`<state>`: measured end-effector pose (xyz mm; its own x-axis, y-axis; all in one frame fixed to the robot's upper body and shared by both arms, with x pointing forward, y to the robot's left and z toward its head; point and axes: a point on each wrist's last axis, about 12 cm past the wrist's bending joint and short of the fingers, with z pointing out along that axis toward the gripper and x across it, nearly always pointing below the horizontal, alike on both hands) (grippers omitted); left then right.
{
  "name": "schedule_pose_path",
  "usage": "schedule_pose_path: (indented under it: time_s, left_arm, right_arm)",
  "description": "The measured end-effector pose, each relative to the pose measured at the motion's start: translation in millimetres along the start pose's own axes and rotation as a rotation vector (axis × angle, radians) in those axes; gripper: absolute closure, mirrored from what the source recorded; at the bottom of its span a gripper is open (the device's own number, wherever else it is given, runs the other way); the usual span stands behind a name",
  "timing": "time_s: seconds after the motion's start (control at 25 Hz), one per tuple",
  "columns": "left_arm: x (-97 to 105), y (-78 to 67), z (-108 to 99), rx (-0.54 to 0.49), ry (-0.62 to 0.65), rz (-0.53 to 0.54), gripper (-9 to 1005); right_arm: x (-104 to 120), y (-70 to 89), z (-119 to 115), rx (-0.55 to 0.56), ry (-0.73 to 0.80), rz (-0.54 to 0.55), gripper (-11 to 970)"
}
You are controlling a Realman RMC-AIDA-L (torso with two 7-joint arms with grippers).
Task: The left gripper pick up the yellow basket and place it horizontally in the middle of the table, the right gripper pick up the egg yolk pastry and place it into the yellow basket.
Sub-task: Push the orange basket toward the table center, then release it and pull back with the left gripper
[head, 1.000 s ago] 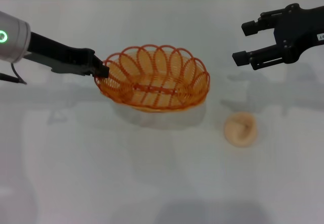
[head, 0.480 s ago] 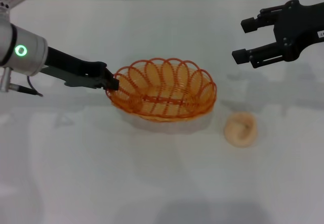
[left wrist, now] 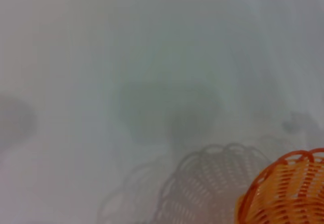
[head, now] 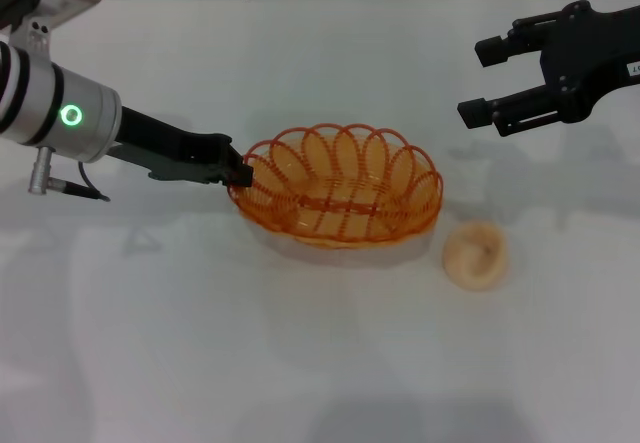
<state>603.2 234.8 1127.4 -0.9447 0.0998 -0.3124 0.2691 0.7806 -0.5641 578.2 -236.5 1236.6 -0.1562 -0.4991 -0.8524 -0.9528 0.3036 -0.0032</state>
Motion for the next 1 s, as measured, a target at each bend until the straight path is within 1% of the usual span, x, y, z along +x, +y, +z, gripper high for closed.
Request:
schedule_pose_path:
  time_s: [0.48, 1.0]
  left_arm:
    - [10, 10.4, 9, -0.006, -0.002, -0.053, 920]
    - [8, 10.5, 9, -0.020, 0.000, -0.042, 907]
  right_arm:
    - [0, 0.1, 0, -0.001, 0.000, -0.003, 190]
    - [0, 0.8, 1, -0.005, -0.001, 0.000, 190]
